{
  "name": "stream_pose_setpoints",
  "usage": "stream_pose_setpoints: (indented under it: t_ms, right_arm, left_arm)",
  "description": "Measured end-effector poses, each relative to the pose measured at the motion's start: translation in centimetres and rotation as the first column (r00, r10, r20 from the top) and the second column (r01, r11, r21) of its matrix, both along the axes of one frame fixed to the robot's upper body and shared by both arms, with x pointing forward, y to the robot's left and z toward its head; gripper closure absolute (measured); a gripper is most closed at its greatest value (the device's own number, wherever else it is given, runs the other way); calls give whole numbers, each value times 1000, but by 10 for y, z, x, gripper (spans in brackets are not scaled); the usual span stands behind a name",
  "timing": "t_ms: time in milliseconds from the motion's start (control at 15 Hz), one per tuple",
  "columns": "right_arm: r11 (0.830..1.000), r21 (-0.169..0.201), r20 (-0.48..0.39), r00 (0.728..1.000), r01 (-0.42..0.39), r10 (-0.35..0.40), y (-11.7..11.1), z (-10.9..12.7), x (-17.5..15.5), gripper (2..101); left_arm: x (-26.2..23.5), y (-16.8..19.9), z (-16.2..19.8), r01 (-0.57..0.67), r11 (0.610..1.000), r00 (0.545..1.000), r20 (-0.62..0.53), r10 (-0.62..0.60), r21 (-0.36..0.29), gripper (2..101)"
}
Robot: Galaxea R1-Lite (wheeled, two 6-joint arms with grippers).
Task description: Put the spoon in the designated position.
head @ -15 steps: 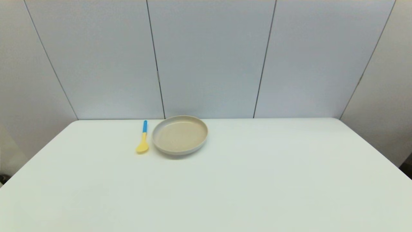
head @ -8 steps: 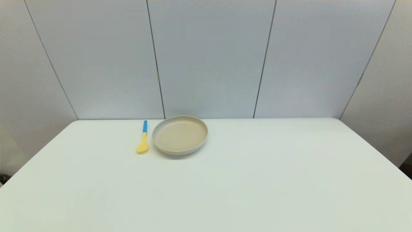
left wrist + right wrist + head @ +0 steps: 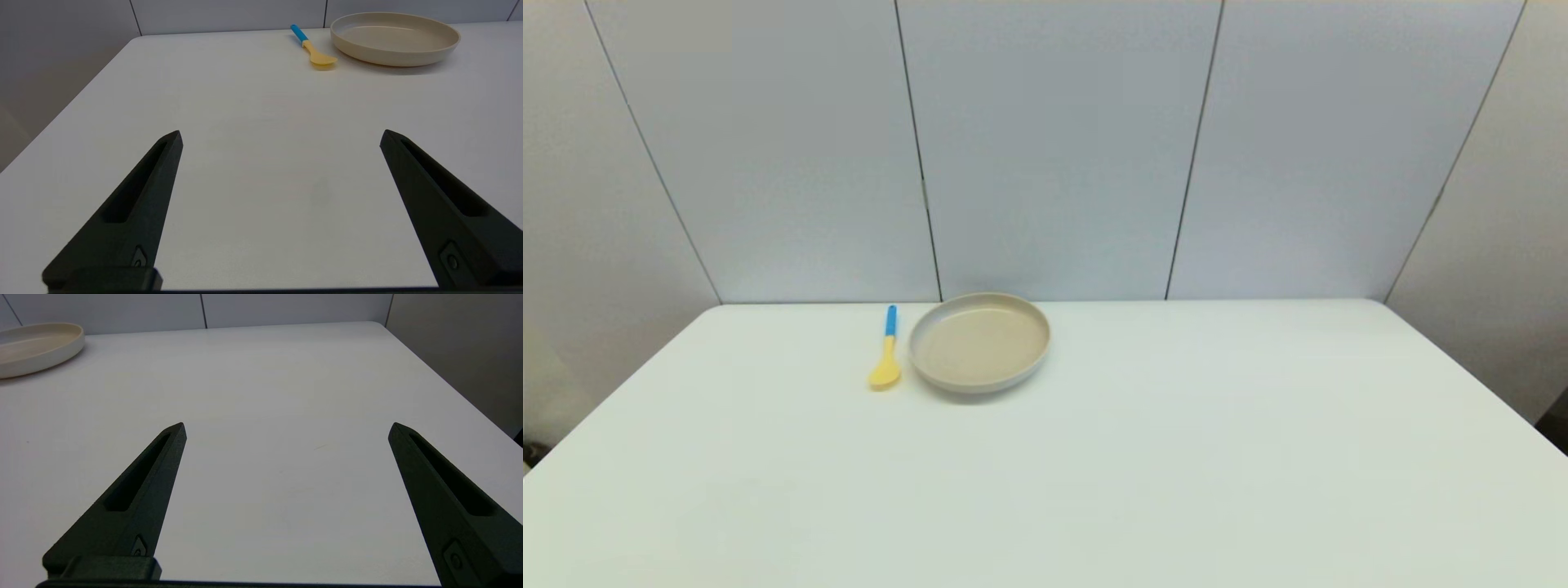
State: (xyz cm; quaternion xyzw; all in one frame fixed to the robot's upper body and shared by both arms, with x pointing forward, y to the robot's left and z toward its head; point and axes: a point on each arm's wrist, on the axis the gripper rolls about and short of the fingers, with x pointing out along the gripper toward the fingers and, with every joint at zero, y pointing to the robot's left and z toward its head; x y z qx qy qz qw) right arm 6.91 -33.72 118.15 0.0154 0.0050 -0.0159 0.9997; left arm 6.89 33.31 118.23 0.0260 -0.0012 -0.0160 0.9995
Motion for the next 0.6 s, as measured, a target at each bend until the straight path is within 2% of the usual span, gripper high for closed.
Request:
stream_pose_setpoints:
  t_ms: [600]
  right_arm:
    - [1000,3,0,1000,0,0,0,0,0,43]
  left_arm:
    - [0,0,0,0,1000,1000,0,0,0,54]
